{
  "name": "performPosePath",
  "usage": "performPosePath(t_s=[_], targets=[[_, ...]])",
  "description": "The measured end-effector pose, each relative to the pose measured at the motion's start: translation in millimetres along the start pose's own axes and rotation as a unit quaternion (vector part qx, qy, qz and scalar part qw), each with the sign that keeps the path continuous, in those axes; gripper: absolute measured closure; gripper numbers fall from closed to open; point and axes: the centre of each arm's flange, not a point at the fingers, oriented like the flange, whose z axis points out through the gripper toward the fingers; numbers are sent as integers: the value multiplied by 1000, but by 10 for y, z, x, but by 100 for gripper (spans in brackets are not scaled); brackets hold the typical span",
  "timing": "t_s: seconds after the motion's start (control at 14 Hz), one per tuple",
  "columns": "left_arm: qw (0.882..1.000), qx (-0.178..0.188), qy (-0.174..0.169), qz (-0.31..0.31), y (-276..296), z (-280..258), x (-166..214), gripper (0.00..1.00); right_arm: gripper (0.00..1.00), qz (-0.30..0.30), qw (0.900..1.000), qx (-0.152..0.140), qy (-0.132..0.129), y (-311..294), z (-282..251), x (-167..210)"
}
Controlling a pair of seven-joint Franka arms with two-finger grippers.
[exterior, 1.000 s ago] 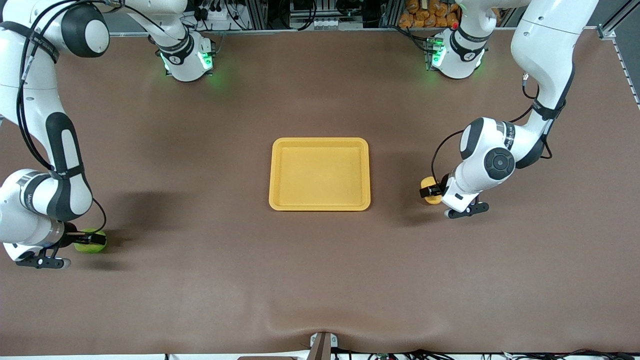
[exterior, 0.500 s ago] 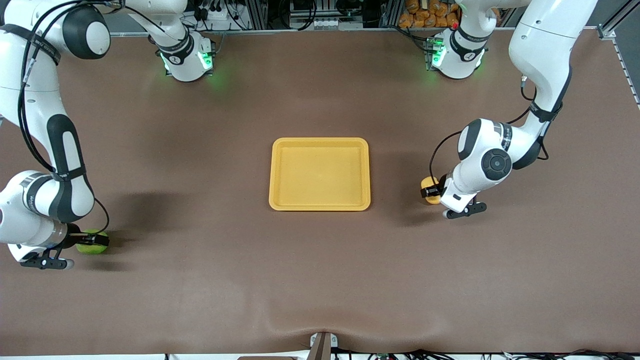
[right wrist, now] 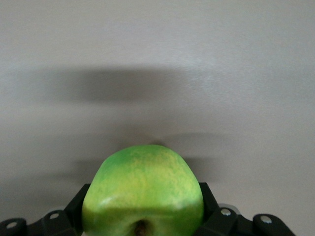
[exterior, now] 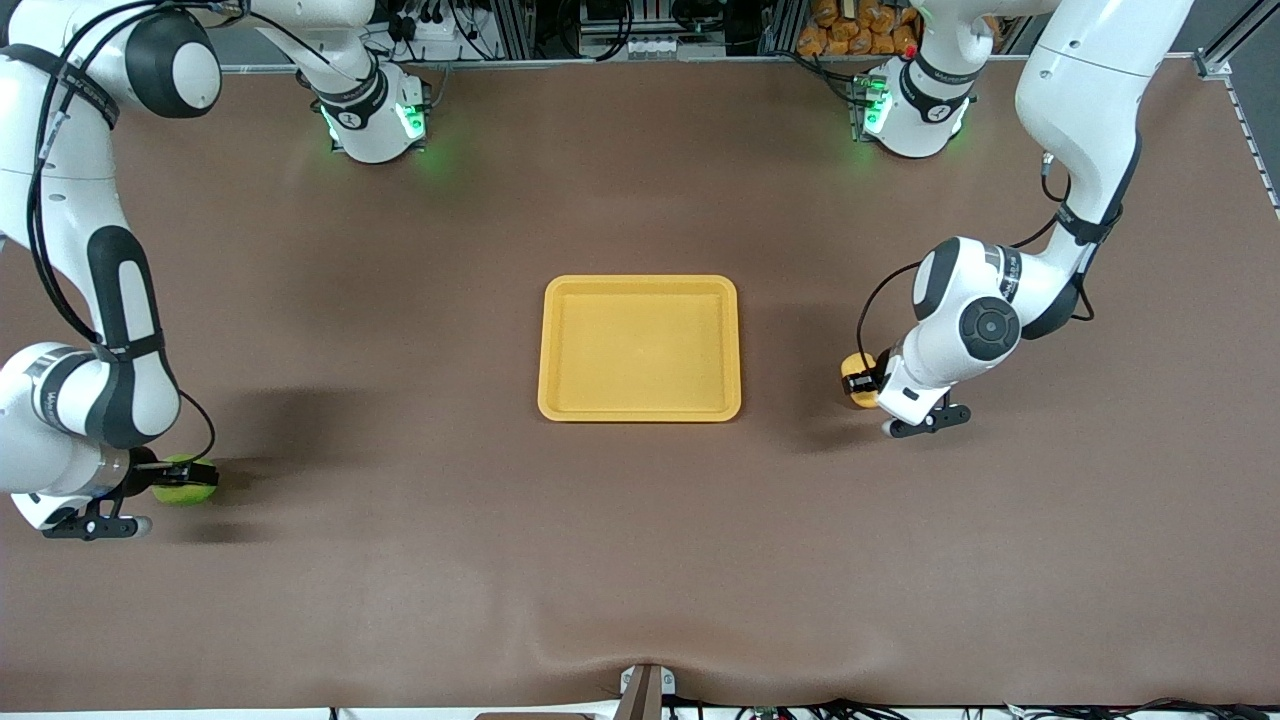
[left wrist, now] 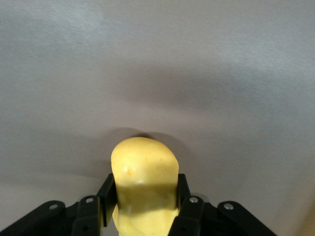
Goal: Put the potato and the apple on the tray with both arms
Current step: 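Carry the potato with the left gripper over the tray while the right lifts the apple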
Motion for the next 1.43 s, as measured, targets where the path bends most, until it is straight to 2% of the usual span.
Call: performPosePath(t_s=[0.29,0.64,0.93,1.21,1.43], targets=[[1000,-9,10,15,208,-114,0,48,11,-16,999,20,-41,-96,-370,-21],[999,-20,6,43,592,-324,-67,48,11,-30,997,36,-63,-315,-809,-96],[997,-31,12,72,941,-430,-208,48,11,-41,996,40,-66,-501,-1305,-193],[993,-39,27,107,1370,-570,-383,48,11,-39,995,78,-56,-630,-1697,-327],[990,-40,35,130,1585,-620,-487,48,11,-37,994,83,-55,-646,-1833,-470]])
